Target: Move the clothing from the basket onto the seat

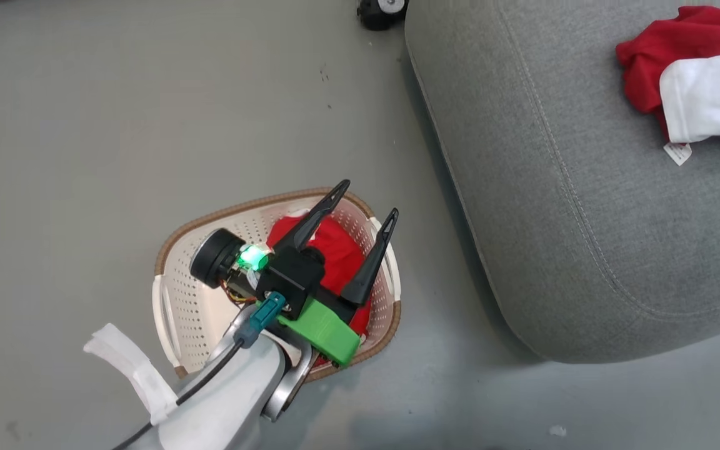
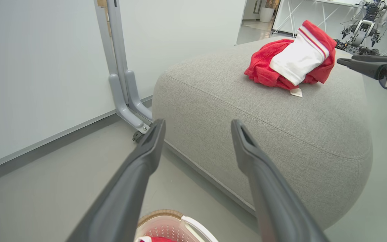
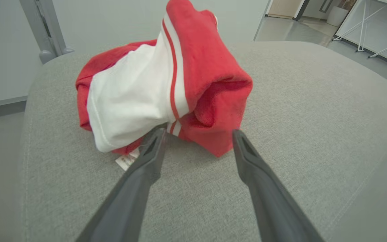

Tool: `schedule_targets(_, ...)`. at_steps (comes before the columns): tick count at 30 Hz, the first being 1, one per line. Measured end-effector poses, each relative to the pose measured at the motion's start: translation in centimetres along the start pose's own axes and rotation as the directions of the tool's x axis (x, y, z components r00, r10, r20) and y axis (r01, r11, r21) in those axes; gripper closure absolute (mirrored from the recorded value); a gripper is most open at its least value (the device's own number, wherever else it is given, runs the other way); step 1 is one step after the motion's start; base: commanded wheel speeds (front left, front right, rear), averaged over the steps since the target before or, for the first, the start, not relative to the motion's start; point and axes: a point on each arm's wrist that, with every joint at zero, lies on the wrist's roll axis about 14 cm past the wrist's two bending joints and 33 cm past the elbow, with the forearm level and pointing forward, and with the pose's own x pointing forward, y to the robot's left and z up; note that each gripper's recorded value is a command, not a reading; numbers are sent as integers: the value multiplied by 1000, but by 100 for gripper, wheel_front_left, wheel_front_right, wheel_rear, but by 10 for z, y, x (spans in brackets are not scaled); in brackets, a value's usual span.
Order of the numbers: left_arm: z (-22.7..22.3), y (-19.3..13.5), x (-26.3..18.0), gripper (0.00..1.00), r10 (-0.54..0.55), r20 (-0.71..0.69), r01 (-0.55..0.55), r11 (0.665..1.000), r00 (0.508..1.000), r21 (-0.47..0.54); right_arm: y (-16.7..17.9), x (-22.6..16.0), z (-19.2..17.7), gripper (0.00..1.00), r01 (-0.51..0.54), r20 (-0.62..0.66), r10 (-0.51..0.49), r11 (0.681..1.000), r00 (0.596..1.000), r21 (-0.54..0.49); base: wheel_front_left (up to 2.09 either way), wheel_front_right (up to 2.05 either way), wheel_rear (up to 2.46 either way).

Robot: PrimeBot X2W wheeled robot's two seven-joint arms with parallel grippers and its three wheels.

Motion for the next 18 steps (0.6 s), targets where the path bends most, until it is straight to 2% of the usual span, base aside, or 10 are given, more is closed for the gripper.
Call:
schedule_targets(6, 12, 1, -20, 0, 100, 12, -99, 993, 995, -56, 39, -40, -28, 0, -85, -50, 88, 995, 995, 51, 0, 0, 0)
schedule_targets(9, 13, 8, -36, 0, 177, 1, -177, 981, 984, -76, 85, -60, -37, 0, -202, -63, 207, 975, 976, 90, 0, 0, 0)
schedule_targets(13, 13, 21, -61, 0, 292, -11, -292, 953, 956, -77, 136, -85, -37, 0, -343, -51, 352, 930, 935, 130, 0, 0, 0)
schedule_targets(18, 14, 37, -98, 0, 421, -14, -421, 905, 907, -68, 196, -110, -9, 0, -511, 44, 511, 844, 858, 160, 0, 0, 0)
